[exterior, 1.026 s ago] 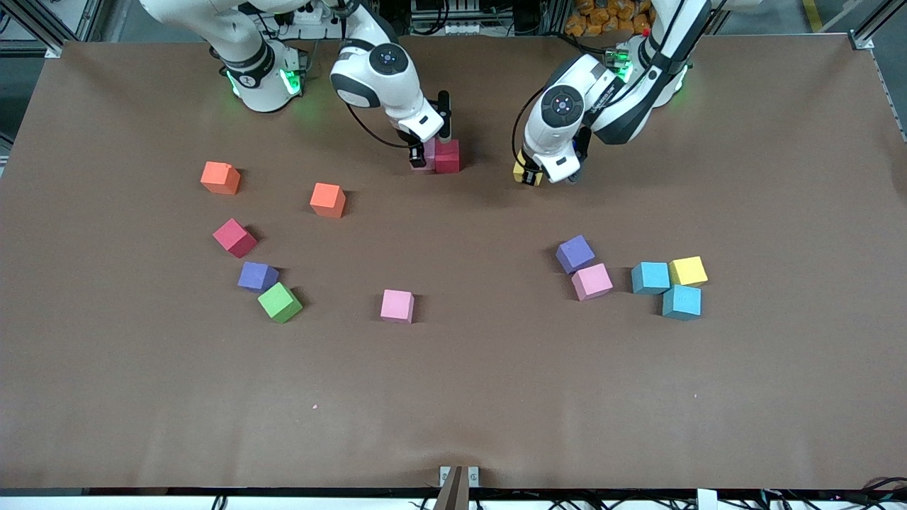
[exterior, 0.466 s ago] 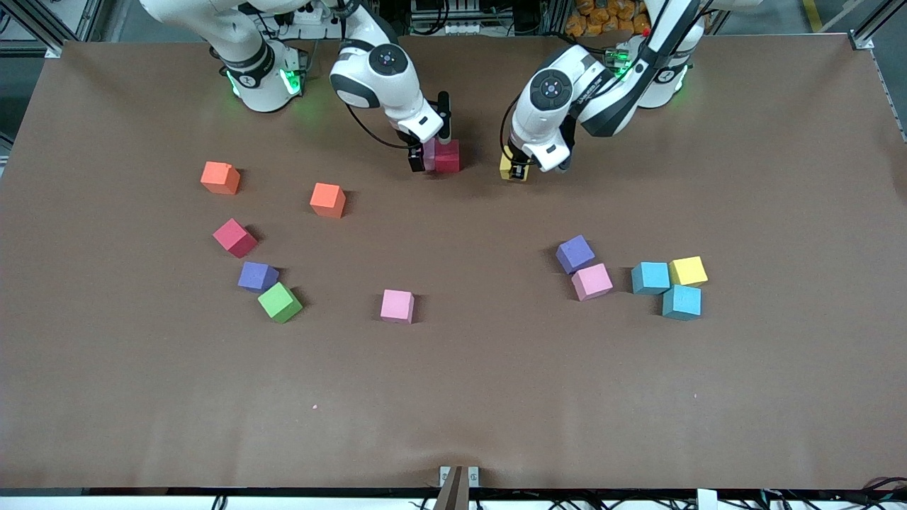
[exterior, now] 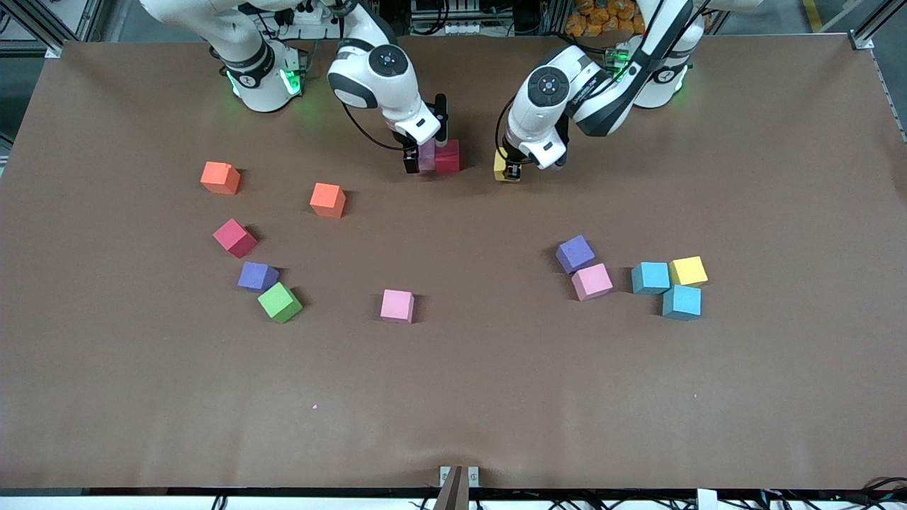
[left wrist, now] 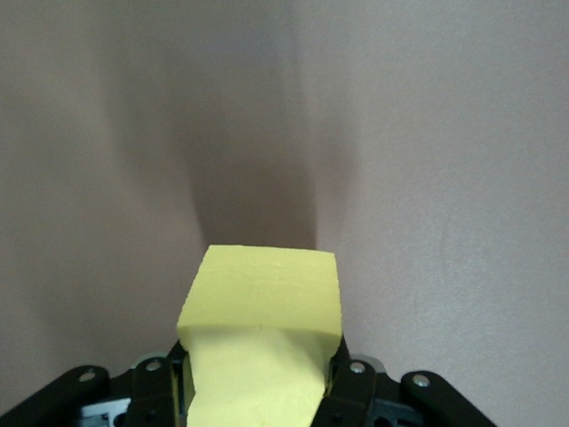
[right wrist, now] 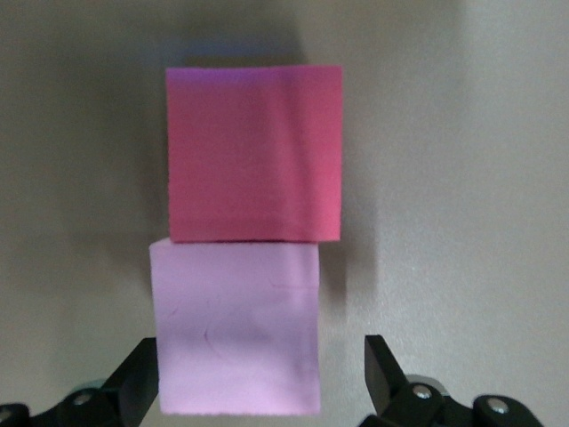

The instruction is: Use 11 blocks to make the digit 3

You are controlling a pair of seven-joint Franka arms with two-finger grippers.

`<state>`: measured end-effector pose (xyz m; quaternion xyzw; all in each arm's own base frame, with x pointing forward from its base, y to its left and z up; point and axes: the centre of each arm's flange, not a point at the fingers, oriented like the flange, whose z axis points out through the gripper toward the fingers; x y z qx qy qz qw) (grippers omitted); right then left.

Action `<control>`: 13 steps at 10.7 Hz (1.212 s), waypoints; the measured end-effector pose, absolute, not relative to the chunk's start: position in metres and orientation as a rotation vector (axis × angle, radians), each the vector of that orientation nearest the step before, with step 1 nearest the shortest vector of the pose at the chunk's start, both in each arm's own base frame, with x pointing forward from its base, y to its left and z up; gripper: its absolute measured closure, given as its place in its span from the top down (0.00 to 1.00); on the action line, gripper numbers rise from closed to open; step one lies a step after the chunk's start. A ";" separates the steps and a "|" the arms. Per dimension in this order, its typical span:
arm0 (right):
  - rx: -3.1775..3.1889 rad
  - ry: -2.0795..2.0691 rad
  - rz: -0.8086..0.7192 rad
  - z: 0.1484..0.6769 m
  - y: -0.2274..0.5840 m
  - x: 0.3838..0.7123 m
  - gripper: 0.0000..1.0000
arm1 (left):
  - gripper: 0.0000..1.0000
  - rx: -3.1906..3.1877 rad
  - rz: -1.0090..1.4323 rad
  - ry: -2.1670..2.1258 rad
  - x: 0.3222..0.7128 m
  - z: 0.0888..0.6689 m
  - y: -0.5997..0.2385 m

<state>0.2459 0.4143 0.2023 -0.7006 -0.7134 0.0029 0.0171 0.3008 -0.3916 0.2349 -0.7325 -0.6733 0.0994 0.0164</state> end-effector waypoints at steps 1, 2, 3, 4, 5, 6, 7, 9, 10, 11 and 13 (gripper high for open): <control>-2.179 -2.227 0.021 0.204 0.414 0.245 1.00 | 0.56 -2.278 0.312 -2.098 0.300 0.234 -0.392; -2.180 -2.233 0.031 0.205 0.414 0.244 1.00 | 0.56 -2.281 0.313 -2.103 0.301 0.234 -0.393; -2.181 -2.237 0.039 0.205 0.413 0.243 1.00 | 0.56 -2.284 0.315 -2.107 0.301 0.234 -0.393; -2.183 -2.241 0.052 0.204 0.412 0.243 1.00 | 0.56 -2.285 0.318 -2.116 0.301 0.233 -0.394; -2.188 -2.246 0.071 0.204 0.411 0.243 1.00 | 0.56 -2.282 0.320 -2.135 0.301 0.233 -0.396; -2.198 -2.255 0.098 0.205 0.408 0.243 1.00 | 0.56 -2.276 0.323 -2.155 0.301 0.233 -0.397; -2.213 -2.261 0.116 0.208 0.405 0.245 1.00 | 0.56 -2.275 0.328 -2.169 0.300 0.233 -0.399; -2.277 -2.248 0.161 0.218 0.393 0.258 1.00 | 0.56 -2.252 0.363 -2.211 0.299 0.232 -0.402; -2.345 -2.215 0.199 0.225 0.379 0.274 1.00 | 0.56 -2.253 0.372 -2.220 0.297 0.232 -0.404; -2.417 -2.167 0.224 0.234 0.360 0.294 1.00 | 0.56 -2.252 0.379 -2.229 0.296 0.232 -0.406; -2.510 -2.078 0.214 0.246 0.324 0.334 1.00 | 0.56 -2.245 0.396 -2.244 0.295 0.232 -0.408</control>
